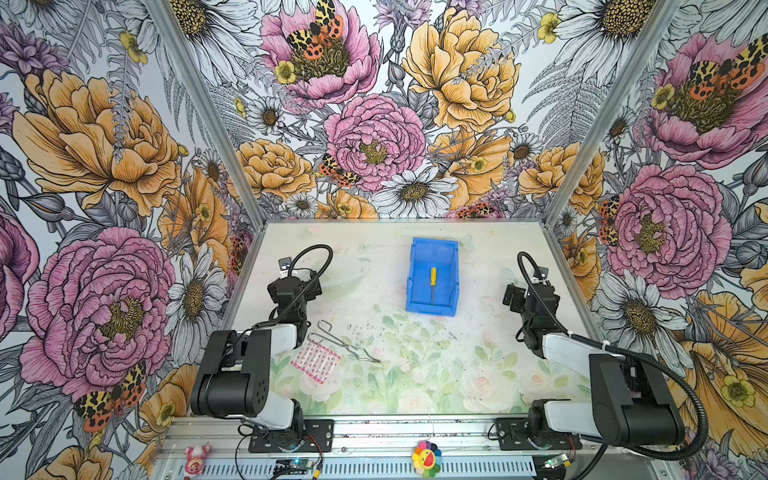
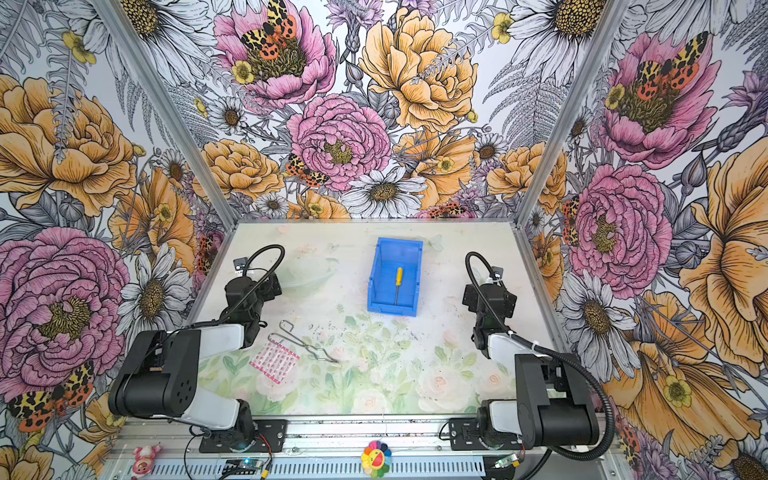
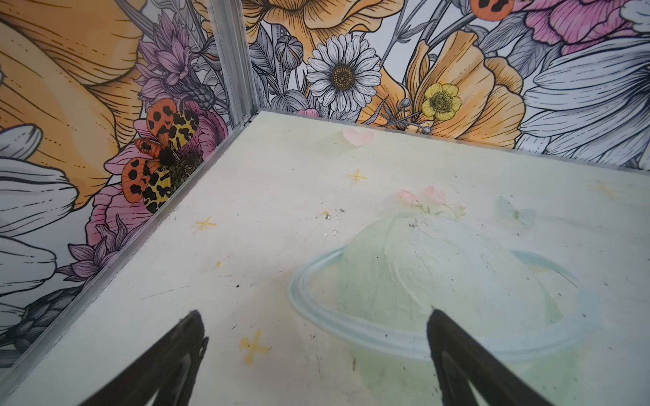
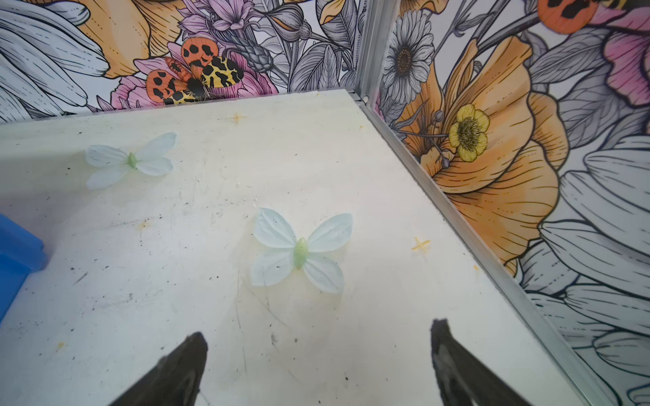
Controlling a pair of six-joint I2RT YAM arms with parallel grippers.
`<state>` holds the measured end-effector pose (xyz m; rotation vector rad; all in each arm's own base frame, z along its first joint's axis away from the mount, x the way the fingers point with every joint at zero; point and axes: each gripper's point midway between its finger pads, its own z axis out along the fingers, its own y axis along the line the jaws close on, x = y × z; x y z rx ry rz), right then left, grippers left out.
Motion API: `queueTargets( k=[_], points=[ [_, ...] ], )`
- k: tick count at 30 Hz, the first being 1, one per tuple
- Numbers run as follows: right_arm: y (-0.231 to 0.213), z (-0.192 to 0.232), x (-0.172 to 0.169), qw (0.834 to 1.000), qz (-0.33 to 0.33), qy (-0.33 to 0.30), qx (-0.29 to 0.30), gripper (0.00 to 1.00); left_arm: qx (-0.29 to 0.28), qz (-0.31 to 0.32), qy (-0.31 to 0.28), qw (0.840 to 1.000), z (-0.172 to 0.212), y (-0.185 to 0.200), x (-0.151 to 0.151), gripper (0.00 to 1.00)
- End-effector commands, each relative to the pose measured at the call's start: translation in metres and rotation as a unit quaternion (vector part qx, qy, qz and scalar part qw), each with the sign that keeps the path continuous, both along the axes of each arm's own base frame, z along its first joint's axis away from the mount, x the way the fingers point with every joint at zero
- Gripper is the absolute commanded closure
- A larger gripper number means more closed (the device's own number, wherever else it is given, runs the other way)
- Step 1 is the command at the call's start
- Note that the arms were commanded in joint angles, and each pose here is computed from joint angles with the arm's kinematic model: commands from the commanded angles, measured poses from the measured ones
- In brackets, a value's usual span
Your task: Put the screwdriver in the bin
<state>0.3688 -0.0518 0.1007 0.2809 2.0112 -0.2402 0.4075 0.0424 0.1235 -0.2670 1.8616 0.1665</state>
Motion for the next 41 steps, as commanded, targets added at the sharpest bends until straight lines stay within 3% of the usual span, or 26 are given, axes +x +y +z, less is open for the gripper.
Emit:
queueTargets(
  k=[1, 11, 16, 41],
  points=[
    [0.005, 0.027, 0.026, 0.999, 0.022, -0.049, 0.003, 0.01, 0.003, -0.037, -0.039, 0.999, 0.012, -0.011, 0.002, 0.01],
    [0.014, 0.016, 0.04, 0.997, 0.058, -0.055, -0.001, 0.0, 0.007, -0.061, -0.059, 0.996, 0.006, -0.019, -0.003, 0.01],
    [0.034, 0.011, 0.035, 0.989, 0.12, -0.088, -0.007, 0.01, 0.01, -0.057, -0.059, 0.997, 0.006, -0.019, -0.003, 0.01],
    [0.027, 0.011, 0.034, 0.991, 0.099, -0.085, -0.006, 0.01, 0.014, -0.067, -0.059, 0.996, 0.006, -0.023, -0.002, 0.02]
  ],
)
